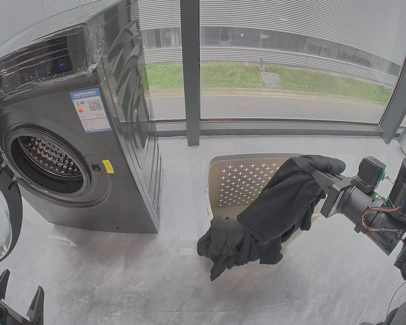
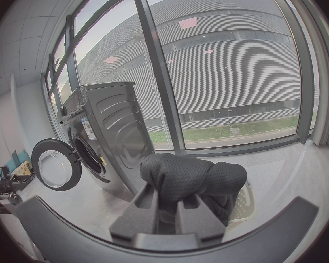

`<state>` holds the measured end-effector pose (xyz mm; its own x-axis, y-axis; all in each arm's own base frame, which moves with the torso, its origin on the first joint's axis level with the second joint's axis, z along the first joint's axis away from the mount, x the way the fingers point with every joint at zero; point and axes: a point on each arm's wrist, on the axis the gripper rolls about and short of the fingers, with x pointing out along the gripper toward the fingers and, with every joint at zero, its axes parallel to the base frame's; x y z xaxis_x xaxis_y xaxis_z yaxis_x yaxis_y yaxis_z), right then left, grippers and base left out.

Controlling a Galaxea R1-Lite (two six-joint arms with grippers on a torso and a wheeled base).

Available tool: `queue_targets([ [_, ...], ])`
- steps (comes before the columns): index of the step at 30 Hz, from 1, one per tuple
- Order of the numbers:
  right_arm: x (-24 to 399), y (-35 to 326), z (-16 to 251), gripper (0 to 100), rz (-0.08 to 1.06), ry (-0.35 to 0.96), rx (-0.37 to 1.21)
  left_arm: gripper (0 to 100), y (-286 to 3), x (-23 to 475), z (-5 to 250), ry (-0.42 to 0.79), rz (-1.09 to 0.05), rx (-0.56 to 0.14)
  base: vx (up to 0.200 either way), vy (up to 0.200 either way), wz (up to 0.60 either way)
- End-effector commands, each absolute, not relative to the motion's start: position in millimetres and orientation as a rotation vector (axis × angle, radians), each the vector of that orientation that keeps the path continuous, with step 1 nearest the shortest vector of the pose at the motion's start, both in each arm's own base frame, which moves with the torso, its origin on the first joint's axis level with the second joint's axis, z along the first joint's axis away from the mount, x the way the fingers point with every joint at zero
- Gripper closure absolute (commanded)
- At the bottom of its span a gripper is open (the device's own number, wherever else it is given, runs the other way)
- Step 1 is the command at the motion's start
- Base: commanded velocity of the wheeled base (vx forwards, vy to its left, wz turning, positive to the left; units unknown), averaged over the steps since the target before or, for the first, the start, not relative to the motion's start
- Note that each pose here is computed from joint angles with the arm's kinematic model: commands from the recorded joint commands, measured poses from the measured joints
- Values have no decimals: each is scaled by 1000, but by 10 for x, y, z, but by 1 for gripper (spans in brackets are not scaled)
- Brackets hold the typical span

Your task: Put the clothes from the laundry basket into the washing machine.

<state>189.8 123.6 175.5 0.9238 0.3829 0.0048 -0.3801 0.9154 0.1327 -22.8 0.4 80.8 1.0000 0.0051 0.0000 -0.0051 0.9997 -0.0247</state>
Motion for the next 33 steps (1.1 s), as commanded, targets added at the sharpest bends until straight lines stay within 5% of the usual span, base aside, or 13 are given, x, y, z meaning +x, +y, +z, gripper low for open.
queue_targets([
  [1, 1896, 1250, 1753, 100, 400, 22, 132, 0, 3, -230, 763, -3, 6, -26, 0, 200, 0],
  [29, 1855, 1288, 1792, 100, 462, -14, 146, 0, 3, -230, 763, -3, 6, -26, 0, 200, 0],
  [33, 1846, 1294, 1785, 100, 468, -11, 144, 0, 3, -230, 763, -3, 5, -26, 0, 0, 0],
])
